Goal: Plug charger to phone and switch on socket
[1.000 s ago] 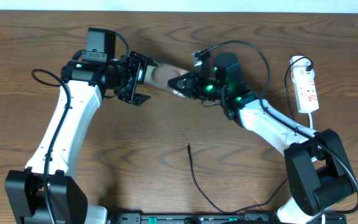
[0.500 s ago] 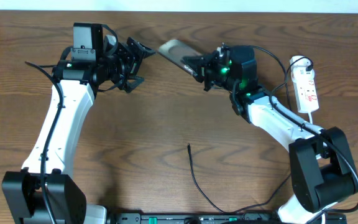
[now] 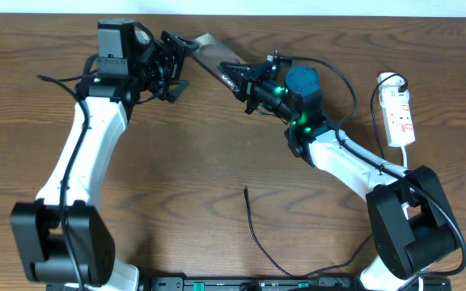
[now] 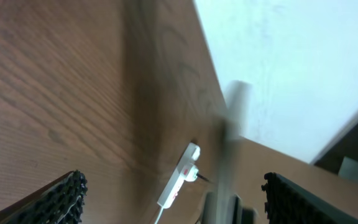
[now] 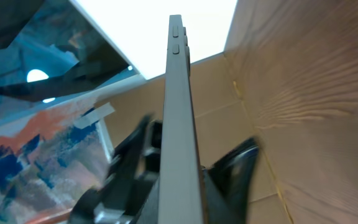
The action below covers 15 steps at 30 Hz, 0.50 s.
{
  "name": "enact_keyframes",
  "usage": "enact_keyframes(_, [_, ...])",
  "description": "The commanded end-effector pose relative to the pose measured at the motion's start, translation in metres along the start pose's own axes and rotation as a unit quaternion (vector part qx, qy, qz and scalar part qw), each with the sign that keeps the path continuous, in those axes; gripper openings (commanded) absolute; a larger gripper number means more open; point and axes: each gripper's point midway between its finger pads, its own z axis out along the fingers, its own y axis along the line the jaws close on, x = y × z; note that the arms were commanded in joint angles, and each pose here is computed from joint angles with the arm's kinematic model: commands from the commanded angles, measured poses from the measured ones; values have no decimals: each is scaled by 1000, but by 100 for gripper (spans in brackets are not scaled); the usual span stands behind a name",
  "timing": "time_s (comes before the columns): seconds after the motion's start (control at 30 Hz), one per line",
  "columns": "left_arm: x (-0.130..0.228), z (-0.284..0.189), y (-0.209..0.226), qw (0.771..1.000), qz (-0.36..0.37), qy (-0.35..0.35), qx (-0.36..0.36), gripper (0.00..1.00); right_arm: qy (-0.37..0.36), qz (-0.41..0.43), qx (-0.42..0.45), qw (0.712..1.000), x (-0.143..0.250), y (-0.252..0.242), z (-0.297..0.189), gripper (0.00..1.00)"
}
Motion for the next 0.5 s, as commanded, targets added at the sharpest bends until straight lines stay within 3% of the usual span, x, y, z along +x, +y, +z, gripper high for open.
enact_keyframes(0.0, [-7,6,-3,1000,-25,-5,5,88,-14,-1,-26,1000,3,15,3,2])
enact_keyframes(0.47, [-21,3,-36,997,-1,-36,67,88,-6,43,-28,999,20,13,10,1])
